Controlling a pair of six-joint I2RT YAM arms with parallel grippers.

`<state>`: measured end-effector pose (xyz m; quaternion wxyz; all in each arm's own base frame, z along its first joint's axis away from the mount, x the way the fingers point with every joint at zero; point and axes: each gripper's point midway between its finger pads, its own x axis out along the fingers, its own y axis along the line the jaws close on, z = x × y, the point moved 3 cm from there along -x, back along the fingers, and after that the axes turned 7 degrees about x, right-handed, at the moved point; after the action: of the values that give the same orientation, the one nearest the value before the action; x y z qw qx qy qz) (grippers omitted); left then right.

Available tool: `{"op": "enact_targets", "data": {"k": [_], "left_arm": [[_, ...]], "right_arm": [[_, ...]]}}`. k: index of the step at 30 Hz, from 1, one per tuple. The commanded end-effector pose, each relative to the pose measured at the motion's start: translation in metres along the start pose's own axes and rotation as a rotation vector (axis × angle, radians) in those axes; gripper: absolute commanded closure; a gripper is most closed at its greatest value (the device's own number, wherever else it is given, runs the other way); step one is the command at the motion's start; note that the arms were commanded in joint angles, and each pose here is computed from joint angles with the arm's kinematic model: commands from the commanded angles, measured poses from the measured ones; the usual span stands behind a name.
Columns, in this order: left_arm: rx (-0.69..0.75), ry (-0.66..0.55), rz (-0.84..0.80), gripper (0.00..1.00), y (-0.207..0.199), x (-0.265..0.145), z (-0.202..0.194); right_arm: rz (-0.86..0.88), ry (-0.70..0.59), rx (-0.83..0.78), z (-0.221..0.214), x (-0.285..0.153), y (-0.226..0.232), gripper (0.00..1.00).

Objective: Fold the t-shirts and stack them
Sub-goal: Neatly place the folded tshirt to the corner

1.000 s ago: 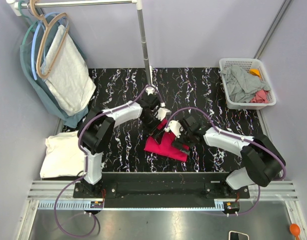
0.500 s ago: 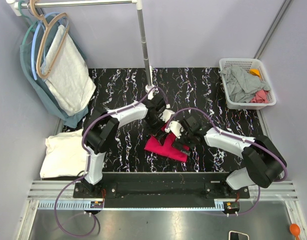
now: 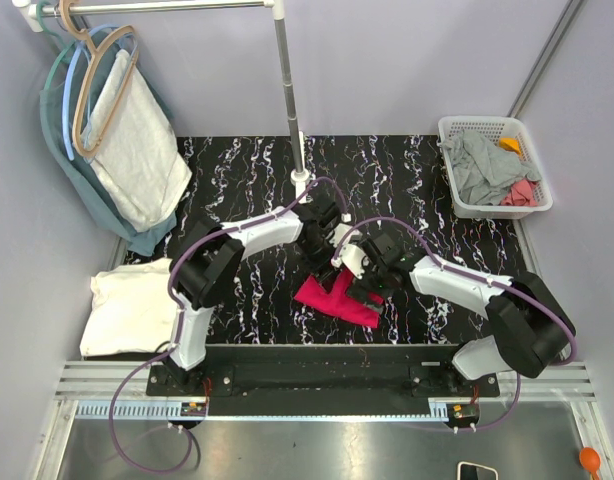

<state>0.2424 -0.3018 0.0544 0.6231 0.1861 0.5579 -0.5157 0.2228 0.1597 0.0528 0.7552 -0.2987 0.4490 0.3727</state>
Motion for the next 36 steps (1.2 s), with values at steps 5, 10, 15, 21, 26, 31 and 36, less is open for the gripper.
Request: {"op": "enact_targets", "data": {"k": [5,10,15,21,26,31,36], "left_arm": [[0.043,0.129,-0.127,0.9,-0.012,0.053,-0.041],[0.023,0.113,-0.116,1.0,-0.002,0.049,-0.039],[-0.017,0.064,-0.089,1.0,0.015,0.031,-0.033],[-0.027,-0.013,-0.013,1.0,0.032,-0.009,-0.023],[-0.024,-0.032,0.071,1.0,0.043,-0.039,-0.027],[-0.003,-0.014,0.199,1.0,0.049,-0.074,-0.04],[0.033,0.026,0.374,1.0,0.054,-0.118,-0.061]], "right_arm": [[-0.001,-0.04,-0.026,0.007,-0.004,0.001,0.0],[-0.033,-0.046,-0.042,0.002,-0.01,-0.002,0.0],[-0.094,-0.081,-0.039,0.005,-0.026,-0.01,0.0],[-0.173,-0.092,-0.027,0.008,-0.047,-0.021,0.0],[-0.2,-0.088,-0.016,0.005,-0.053,-0.024,0.0],[-0.204,-0.077,-0.008,0.003,-0.051,-0.024,0.0],[-0.209,-0.06,-0.004,0.001,-0.048,-0.025,0.0]]}}
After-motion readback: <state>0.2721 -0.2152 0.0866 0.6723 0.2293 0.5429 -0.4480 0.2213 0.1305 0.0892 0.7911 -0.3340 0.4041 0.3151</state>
